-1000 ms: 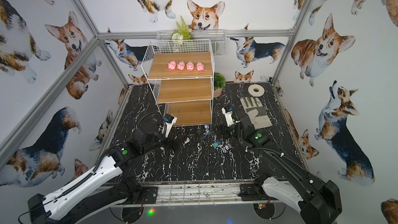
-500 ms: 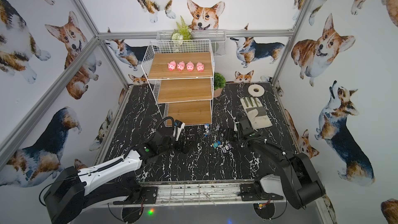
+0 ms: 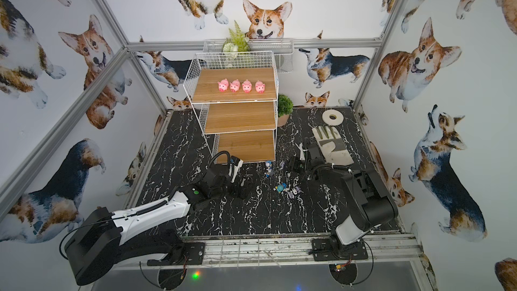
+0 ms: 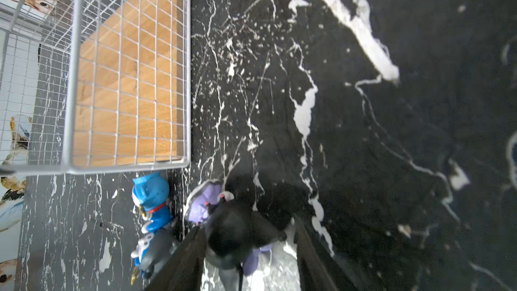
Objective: Organize plastic toys on shelves
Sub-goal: Adjust the plastic toy at the center of the board.
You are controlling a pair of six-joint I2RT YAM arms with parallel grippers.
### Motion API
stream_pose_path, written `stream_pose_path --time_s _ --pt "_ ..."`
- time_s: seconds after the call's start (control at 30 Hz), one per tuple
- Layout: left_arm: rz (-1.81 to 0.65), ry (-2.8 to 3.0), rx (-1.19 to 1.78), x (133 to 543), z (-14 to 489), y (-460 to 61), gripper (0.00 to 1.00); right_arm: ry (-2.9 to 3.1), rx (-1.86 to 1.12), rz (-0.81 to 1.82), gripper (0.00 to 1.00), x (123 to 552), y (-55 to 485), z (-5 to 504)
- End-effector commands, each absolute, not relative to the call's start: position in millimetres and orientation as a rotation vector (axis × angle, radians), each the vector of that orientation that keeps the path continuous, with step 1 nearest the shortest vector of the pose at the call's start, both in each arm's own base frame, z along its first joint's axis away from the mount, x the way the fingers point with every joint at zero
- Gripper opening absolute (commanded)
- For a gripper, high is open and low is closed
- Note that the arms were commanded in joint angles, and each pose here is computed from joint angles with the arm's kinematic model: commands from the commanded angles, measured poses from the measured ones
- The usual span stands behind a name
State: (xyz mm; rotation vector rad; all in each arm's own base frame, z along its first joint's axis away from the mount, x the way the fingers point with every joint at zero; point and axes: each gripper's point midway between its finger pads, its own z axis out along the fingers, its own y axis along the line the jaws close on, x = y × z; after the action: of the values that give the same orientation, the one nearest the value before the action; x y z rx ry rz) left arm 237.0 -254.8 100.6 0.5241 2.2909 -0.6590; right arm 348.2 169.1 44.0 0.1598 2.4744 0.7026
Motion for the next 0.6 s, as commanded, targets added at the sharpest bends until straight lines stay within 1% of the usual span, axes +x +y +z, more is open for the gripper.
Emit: stream_pose_path --time_s 0.0,0.07,0.23,0.43,0.57 --pt "-0.681 2.274 0.522 240 107 -260 1.00 2.446 0.112 0.710 0.53 357 174 46" --pt "-0.677 2.271 0.521 240 108 -259 1.00 2.486 0.095 0.759 0.49 347 180 40" --pt "-0.684 2.261 0.512 239 107 -258 1.00 2.530 -0.007 0.843 0.48 312 199 39" --pt "-0.698 2.267 0.516 239 106 -261 1.00 2.523 -0.168 0.920 0.49 278 230 57" --pt "-0.703 2.265 0.514 240 107 -262 1.00 2.528 -0.182 0.915 0.51 274 229 57"
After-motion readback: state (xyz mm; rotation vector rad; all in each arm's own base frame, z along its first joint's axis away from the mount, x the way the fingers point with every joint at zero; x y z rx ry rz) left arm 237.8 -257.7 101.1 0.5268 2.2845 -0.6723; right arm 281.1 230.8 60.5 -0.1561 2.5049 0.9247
